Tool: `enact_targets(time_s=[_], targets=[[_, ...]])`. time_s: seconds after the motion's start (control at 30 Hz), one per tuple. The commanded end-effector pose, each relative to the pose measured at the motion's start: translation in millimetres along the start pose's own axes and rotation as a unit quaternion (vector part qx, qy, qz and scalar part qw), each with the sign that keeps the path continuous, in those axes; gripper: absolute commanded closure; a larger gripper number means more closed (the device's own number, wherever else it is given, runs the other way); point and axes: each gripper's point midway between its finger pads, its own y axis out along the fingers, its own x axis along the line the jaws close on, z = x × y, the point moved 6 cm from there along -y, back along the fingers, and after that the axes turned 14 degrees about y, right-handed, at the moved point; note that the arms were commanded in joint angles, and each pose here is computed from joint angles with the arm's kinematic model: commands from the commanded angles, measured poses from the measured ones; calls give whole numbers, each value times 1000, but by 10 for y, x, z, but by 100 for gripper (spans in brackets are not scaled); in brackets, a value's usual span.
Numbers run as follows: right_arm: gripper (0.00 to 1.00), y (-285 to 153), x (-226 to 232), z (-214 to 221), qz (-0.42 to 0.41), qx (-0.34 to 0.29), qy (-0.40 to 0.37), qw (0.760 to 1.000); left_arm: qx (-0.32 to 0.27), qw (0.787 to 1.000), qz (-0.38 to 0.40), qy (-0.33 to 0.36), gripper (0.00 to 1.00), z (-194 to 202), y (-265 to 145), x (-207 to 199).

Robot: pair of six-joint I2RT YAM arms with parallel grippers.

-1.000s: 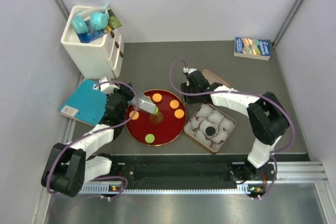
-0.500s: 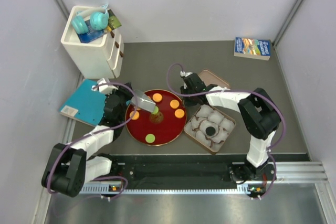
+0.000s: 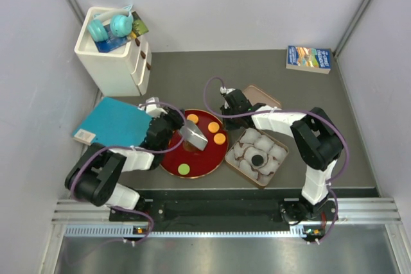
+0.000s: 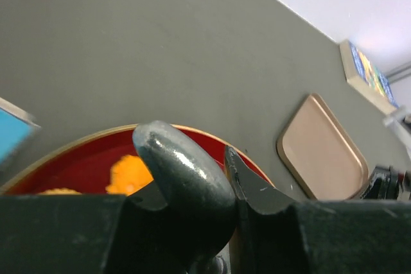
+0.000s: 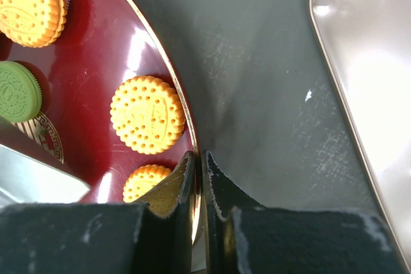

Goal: Pack the cookies

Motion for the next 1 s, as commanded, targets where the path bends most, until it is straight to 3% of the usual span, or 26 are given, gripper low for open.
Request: enact_targets(time_s=[0.0,0.33,0.47,0.8,0.97], targets=[[96,54,62,-119,-5,-21,-1,1000,-75,997,21,-19,100,-198,116,-292],[100,60,50,-46,-14,-11,4,1000,-138,990,-23,-1,100,-82,148,-215],[100,87,50,-15,-19,-5,7,1000,-193,981,-25,-16,100,-103,127,-147],[100,97,40,20,-21,0,8,1000,-154,987,-29,-19,100,224,249,-104],[100,93,56,15,-26,0,10,1000,-146,989,1,-6,100,307,284,-298]])
